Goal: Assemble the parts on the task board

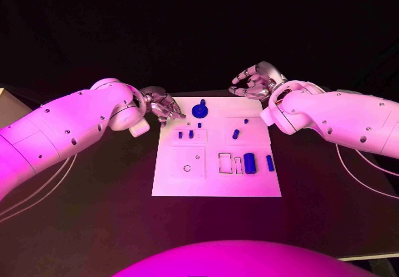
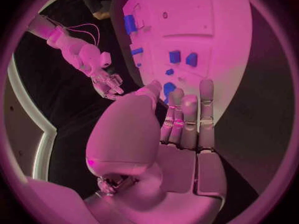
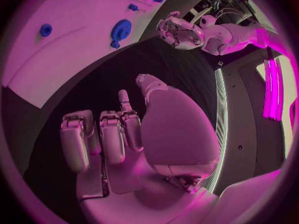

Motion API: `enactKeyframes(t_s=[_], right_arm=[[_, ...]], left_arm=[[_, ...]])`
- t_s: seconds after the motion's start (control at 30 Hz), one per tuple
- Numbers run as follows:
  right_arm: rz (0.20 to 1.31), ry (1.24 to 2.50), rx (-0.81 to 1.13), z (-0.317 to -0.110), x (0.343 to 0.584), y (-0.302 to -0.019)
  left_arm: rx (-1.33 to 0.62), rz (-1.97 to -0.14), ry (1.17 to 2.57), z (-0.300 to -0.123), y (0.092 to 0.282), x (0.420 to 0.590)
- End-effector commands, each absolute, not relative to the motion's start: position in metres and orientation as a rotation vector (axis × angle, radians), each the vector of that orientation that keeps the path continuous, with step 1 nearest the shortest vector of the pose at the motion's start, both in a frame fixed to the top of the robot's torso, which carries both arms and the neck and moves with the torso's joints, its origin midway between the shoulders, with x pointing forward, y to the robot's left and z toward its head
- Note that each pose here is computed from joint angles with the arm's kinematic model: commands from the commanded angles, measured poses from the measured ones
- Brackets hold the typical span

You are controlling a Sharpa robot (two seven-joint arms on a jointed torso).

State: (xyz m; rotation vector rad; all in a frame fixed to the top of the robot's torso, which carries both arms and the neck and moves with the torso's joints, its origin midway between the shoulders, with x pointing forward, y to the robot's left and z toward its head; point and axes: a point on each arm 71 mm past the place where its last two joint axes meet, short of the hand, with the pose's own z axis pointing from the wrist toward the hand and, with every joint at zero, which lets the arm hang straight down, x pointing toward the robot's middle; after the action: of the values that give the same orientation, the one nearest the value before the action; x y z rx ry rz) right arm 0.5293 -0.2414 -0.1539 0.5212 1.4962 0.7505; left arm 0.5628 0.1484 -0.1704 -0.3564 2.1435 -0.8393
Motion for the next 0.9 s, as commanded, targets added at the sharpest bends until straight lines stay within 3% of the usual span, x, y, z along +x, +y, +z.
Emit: enactKeyframes(t_s=[0.03, 0.13, 0.33, 0.9], right_arm=[[0.757, 1.487, 0.507, -0.153, 0.529, -0.241], [0.758, 1.484, 0.507, -0.153, 0.529, -0.241], [0.760, 1.477, 0.505, -0.152, 0.529, -0.242], [0.810, 1.426, 0.499, -0.149, 0.531, -0.237]], left_arm=[[-0.262, -1.064, 1.868, -0.153, 0.135, 0.562], [-0.139, -1.078, 1.734, -0.149, 0.128, 0.559], [0.054, -1.046, 1.623, -0.154, 0.113, 0.552], [0.339, -0.885, 1.624, -0.172, 0.084, 0.551]])
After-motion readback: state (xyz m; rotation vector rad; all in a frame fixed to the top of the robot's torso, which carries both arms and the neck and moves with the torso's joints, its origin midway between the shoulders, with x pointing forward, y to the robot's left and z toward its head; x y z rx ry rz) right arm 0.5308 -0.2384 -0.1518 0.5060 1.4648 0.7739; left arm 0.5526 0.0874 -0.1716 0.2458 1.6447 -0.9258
